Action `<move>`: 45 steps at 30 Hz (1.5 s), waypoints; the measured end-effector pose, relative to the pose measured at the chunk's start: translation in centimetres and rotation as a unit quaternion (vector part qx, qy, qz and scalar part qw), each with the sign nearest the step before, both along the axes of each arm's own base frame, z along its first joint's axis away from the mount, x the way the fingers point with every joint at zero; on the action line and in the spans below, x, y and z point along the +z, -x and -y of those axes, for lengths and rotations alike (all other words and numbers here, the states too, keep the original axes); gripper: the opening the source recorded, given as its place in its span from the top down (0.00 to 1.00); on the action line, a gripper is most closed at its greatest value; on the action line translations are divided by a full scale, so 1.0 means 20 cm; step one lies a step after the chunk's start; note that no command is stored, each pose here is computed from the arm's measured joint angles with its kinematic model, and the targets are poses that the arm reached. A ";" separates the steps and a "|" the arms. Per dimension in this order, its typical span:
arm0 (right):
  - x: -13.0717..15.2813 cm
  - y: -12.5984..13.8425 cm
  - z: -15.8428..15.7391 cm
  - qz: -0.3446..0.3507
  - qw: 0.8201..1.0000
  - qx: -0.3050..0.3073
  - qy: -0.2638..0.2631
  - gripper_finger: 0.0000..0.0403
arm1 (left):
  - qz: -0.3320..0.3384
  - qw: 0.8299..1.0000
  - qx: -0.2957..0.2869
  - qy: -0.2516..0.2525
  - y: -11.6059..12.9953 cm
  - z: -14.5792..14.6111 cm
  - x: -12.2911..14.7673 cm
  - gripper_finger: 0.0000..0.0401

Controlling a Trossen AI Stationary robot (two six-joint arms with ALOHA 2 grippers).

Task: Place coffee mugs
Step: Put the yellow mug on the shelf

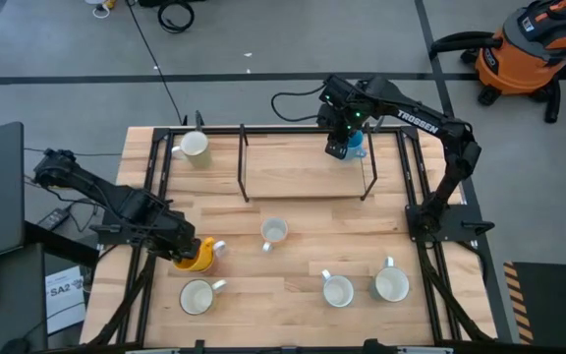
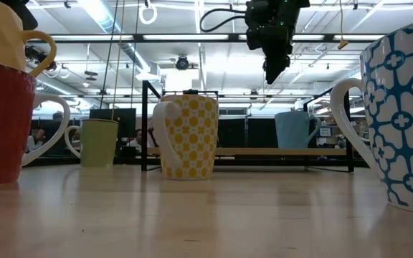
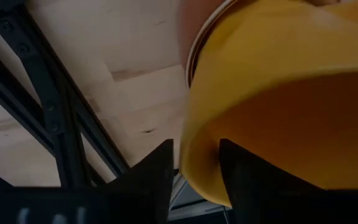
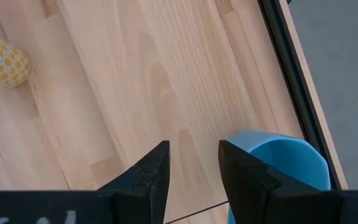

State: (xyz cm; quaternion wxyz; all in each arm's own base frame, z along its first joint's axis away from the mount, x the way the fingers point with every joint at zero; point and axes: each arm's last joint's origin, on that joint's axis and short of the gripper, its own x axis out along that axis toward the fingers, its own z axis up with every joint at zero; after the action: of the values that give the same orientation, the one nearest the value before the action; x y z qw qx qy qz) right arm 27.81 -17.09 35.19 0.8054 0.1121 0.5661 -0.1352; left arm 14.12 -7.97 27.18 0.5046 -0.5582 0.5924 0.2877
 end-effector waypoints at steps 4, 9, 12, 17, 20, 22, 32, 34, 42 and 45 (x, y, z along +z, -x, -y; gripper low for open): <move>0.00 0.00 0.00 0.000 1.000 0.000 0.000 0.65 | 0.003 1.000 0.003 -0.007 0.00 0.00 0.00 0.79; 0.00 0.00 0.00 0.000 1.000 0.000 0.000 0.65 | 0.008 1.000 0.004 -0.012 0.00 0.00 0.00 0.90; 0.00 0.00 0.00 0.000 1.000 0.000 0.000 0.65 | 0.010 1.000 0.002 -0.011 0.00 0.00 0.00 0.93; 0.00 0.00 0.00 0.000 1.000 0.000 0.000 0.65 | 0.012 1.000 0.001 -0.011 0.00 -0.01 0.01 0.91; 0.00 0.00 0.00 0.000 1.000 0.000 0.000 0.65 | 0.018 1.000 0.003 -0.015 0.00 -0.01 0.04 0.91; 0.00 0.00 0.00 0.000 1.000 0.000 0.000 0.65 | 0.034 0.999 0.002 -0.013 0.00 -0.01 0.08 0.92; 0.00 0.00 0.00 0.000 1.000 0.000 0.000 0.65 | 0.127 0.992 -0.024 0.001 -0.02 -0.01 0.32 0.92; 0.00 0.00 0.00 0.000 1.000 0.000 0.000 0.65 | 0.155 0.987 -0.038 -0.007 -0.02 -0.02 0.36 0.92; 0.00 0.01 -0.01 -0.011 1.000 0.000 -0.007 0.65 | 0.285 0.953 -0.067 -0.077 -0.10 -0.13 0.50 0.92; 0.00 0.02 -0.01 -0.027 1.000 -0.005 -0.001 0.65 | 0.322 0.939 -0.075 -0.097 -0.14 -0.19 0.52 0.92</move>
State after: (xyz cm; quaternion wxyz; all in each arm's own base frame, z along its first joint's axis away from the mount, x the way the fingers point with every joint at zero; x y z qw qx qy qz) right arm 27.36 -16.93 35.09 0.7893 0.1118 0.5870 -0.1415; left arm 16.94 -4.24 37.56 0.7402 -0.5234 0.4074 0.1104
